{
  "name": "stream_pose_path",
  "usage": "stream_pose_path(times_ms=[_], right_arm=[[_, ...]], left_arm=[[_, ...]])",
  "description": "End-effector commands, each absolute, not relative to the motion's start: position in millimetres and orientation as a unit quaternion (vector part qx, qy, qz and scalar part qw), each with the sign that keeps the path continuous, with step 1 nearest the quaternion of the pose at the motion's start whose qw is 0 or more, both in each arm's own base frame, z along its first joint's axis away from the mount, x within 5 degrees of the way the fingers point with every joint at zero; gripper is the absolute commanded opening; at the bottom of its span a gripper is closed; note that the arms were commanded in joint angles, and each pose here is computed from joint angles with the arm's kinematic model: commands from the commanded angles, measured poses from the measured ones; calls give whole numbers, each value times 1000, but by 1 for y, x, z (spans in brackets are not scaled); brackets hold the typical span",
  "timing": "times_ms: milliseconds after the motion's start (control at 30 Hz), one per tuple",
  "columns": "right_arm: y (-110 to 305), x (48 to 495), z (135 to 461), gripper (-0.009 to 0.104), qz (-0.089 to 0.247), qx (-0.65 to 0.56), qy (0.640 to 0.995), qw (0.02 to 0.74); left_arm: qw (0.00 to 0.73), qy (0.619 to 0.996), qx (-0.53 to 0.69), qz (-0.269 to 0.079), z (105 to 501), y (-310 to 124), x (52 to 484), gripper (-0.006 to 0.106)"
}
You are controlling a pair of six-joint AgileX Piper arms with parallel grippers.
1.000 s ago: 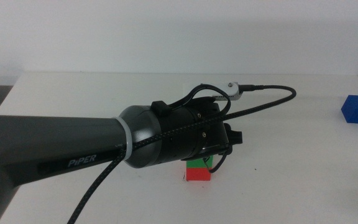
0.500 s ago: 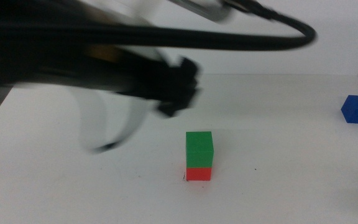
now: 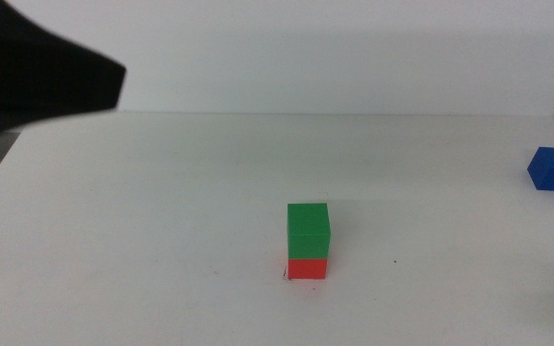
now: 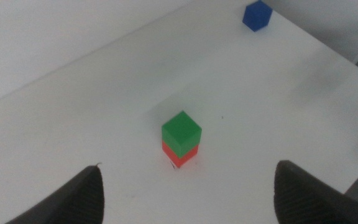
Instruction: Stack red cubes first, then green, then blue cubes in a specific spot.
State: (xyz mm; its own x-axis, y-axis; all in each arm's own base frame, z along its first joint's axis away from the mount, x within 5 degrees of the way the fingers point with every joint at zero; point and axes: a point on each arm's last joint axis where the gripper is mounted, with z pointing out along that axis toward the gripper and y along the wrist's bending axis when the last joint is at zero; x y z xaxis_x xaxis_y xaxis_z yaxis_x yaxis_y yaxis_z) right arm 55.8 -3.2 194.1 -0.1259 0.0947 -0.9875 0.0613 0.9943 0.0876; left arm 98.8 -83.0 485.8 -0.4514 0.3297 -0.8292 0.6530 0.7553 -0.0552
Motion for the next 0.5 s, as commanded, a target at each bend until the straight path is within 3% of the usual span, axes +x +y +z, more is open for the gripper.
stream_pose_path(times_ms=[0,367,467], right_arm=[[-4,56,194,93,6,49,746,664],[-4,56,194,93,6,49,746,664],[-3,56,199,93,12,51,729,683]], left_arm=[[440,826,292,-195,493,-81,96,94],[457,818,289,-195,497,-80,96,94],[458,818,289,-195,497,-80,96,94]])
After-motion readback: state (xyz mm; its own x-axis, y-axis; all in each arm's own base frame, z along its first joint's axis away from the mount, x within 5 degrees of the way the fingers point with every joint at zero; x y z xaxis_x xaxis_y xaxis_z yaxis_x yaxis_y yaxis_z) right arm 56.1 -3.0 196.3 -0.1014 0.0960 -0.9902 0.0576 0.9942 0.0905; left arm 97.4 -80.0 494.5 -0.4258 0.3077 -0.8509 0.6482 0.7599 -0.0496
